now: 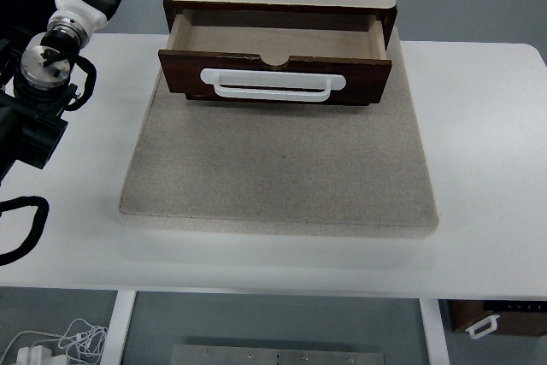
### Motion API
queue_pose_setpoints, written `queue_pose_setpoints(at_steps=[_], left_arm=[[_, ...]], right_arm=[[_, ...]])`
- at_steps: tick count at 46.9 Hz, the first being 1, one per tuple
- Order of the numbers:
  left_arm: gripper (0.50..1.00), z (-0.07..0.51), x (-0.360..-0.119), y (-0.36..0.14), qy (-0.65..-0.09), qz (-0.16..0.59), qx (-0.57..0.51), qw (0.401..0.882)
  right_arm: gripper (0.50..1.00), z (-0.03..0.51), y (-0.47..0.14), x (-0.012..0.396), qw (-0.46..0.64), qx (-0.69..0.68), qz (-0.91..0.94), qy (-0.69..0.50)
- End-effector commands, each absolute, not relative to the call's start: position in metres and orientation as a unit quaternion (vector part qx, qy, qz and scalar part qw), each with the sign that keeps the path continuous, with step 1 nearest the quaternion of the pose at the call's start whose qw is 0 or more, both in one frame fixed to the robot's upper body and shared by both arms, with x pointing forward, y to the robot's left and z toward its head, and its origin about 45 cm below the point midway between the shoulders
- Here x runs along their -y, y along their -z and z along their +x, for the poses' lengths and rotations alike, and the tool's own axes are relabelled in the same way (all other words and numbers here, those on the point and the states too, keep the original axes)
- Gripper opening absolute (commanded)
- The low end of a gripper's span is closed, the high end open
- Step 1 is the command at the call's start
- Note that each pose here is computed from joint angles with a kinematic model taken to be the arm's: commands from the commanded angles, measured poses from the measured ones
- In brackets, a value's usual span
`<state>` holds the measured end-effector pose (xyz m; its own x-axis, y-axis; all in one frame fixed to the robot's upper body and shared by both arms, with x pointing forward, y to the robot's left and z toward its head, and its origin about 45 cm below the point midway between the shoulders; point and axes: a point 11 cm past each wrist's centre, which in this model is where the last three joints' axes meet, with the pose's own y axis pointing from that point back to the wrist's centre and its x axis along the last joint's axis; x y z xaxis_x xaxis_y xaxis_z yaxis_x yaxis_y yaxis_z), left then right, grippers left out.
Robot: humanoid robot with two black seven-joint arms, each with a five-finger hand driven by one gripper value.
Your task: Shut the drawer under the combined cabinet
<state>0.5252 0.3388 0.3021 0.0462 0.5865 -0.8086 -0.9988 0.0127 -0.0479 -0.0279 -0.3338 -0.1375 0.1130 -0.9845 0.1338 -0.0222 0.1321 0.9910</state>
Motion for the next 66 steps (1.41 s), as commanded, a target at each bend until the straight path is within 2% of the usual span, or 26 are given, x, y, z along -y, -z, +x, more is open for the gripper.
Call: queue_pose_setpoints(at_steps=[1, 9, 25, 39, 55, 66], left_arm=[[1.0, 0.525, -0.339, -0.302, -0.618, -0.334, -0.308, 0.641], [1.0, 0.525, -0.34, -0.303, -0.618, -0.334, -0.307, 0.642], [1.0, 0.526, -0.359, -0.314, -0.631, -0.341, -0.293, 0.633], [1.0, 0.527, -0.354, -0.32, -0.62, -0.34, -0.283, 0.648], [1.0, 0.524, -0.38, -0.379, -0.614, -0.358, -0.224, 0.667], [1.0, 0.512, -0.378, -0.432, -0.58, -0.371, -0.173, 0.704]], right_arm=[[0.952, -0.028, 0.137, 0.334, 0.556, 0.507, 0.497, 0.432], [0.952, -0.028, 0.137, 0.334, 0.556, 0.507, 0.497, 0.432], [0.952, -0.028, 0.137, 0.334, 0.556, 0.507, 0.497, 0.432], [0.952, -0.028, 0.137, 0.334, 0.556, 0.507, 0.497, 0.432], [0.952, -0.028, 0.137, 0.334, 0.556, 0.507, 0.497, 0.432], [0.952, -0.028, 0.137, 0.334, 0.556, 0.507, 0.497, 0.432]])
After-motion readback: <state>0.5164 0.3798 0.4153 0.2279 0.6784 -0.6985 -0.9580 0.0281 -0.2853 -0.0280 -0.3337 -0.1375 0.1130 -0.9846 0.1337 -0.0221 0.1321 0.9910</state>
